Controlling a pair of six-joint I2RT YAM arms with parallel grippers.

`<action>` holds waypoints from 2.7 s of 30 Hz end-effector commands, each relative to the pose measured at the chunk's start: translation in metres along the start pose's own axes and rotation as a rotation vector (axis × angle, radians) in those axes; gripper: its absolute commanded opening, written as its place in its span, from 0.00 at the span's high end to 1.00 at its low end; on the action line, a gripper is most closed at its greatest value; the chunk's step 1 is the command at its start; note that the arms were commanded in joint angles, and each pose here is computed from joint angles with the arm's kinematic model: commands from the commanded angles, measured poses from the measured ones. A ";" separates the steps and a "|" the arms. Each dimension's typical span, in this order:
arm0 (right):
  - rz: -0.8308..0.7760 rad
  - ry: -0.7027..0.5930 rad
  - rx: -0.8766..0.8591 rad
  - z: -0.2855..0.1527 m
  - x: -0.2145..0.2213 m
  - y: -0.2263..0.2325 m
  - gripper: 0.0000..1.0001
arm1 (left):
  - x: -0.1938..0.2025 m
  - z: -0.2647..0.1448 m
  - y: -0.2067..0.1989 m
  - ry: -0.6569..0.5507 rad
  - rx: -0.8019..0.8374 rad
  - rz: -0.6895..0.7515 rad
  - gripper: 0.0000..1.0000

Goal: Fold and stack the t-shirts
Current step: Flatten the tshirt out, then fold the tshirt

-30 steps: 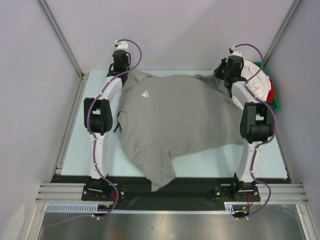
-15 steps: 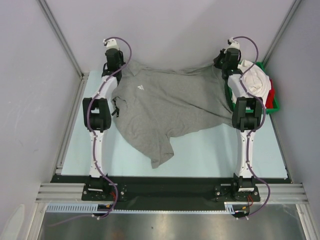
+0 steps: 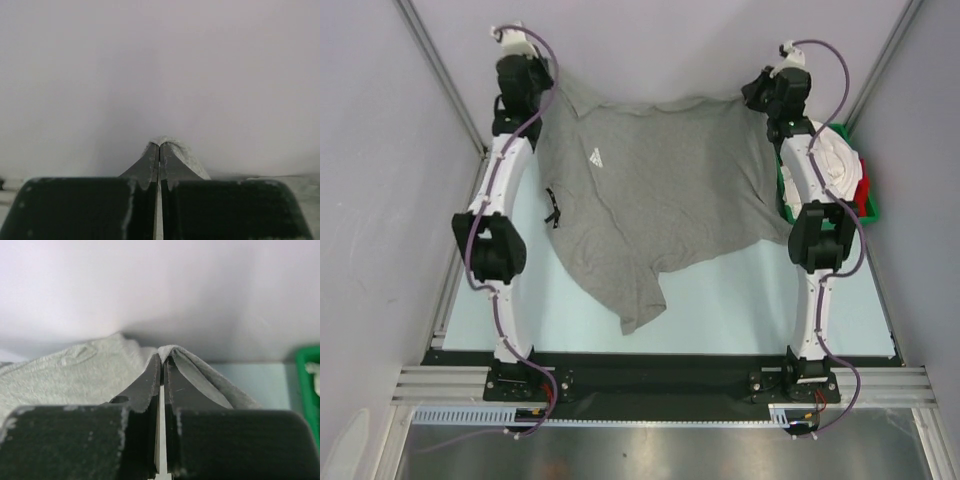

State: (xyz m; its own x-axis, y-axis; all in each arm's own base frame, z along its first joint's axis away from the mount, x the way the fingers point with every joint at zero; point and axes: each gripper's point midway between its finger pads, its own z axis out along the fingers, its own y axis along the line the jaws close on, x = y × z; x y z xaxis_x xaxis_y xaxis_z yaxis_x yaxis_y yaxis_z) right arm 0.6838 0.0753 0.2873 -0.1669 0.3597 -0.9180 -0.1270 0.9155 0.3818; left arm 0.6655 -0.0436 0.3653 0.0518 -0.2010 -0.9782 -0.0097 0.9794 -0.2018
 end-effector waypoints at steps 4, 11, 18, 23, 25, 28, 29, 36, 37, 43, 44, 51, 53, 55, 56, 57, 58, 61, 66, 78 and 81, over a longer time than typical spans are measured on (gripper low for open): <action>-0.046 -0.323 -0.256 -0.130 -0.172 0.134 1.00 | -0.261 -0.143 -0.045 -0.459 0.128 0.032 1.00; -0.029 -0.508 -0.390 -0.260 -0.246 0.193 1.00 | -0.375 -0.282 -0.039 -0.693 0.091 0.087 1.00; -0.031 -0.664 -0.500 -0.381 -0.292 0.225 1.00 | -0.434 -0.409 -0.027 -0.870 0.039 0.090 1.00; -0.073 -0.657 -0.712 -0.453 -0.287 0.260 1.00 | -0.453 -0.473 -0.006 -0.962 -0.086 0.156 1.00; -0.079 -0.632 -0.787 -0.470 -0.280 0.272 1.00 | -0.461 -0.493 0.004 -1.011 -0.148 0.156 1.00; -0.086 -0.630 -0.870 -0.504 -0.273 0.284 1.00 | -0.462 -0.512 0.013 -1.032 -0.204 0.176 1.00; -0.092 -0.640 -0.902 -0.522 -0.272 0.291 1.00 | -0.462 -0.517 0.014 -1.033 -0.220 0.204 1.00; -0.089 -0.581 -0.845 -0.495 -0.249 0.285 1.00 | -0.454 -0.497 0.013 -0.992 -0.241 0.239 0.99; -0.088 -0.563 -0.831 -0.483 -0.242 0.283 1.00 | -0.445 -0.474 0.010 -0.952 -0.242 0.258 1.00; -0.068 -0.375 -0.673 -0.376 -0.167 0.250 1.00 | -0.347 -0.322 0.005 -0.670 -0.262 0.374 1.00; -0.075 -0.364 -0.619 -0.359 -0.157 0.240 1.00 | -0.303 -0.276 0.006 -0.565 -0.255 0.406 1.00; -0.095 -0.128 -0.285 -0.231 -0.036 0.142 1.00 | -0.099 -0.109 0.012 -0.234 -0.219 0.433 1.00; -0.099 -0.064 -0.202 -0.191 0.004 0.104 1.00 | -0.056 -0.074 0.013 -0.176 -0.213 0.422 1.00; -0.095 -0.008 -0.158 -0.163 0.034 0.078 1.00 | 0.020 -0.033 0.017 -0.079 -0.198 0.403 0.99; -0.084 0.014 -0.123 -0.151 0.041 0.057 1.00 | 0.024 -0.022 0.015 -0.092 -0.197 0.371 1.00; -0.069 0.071 -0.099 -0.130 0.065 0.040 1.00 | 0.033 -0.012 0.015 -0.096 -0.195 0.339 1.00; -0.062 0.085 -0.087 -0.120 0.070 0.030 1.00 | 0.082 0.007 0.019 -0.034 -0.192 0.306 1.00; -0.060 0.165 -0.062 -0.088 0.092 0.003 1.00 | 0.109 0.038 0.017 -0.017 -0.196 0.228 1.00; -0.074 0.241 -0.034 -0.060 0.113 -0.024 1.00 | 0.111 0.059 0.016 -0.066 -0.193 0.126 1.00; 0.010 0.359 -0.020 -0.034 0.139 -0.047 1.00 | 0.108 0.044 0.050 0.038 -0.155 -0.038 0.99; 0.065 0.404 0.002 -0.038 0.143 -0.050 1.00 | 0.111 0.029 0.043 0.121 -0.128 -0.051 1.00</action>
State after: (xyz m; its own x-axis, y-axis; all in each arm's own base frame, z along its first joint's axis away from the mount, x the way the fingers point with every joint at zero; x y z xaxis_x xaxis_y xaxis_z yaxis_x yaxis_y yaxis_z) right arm 0.6309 0.0751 0.1330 -0.5089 0.2870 -0.8115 -0.1228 0.9089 0.3985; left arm 0.7185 -0.0120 0.1741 -0.1145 -0.1896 -0.9752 -0.2169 0.9627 -0.1617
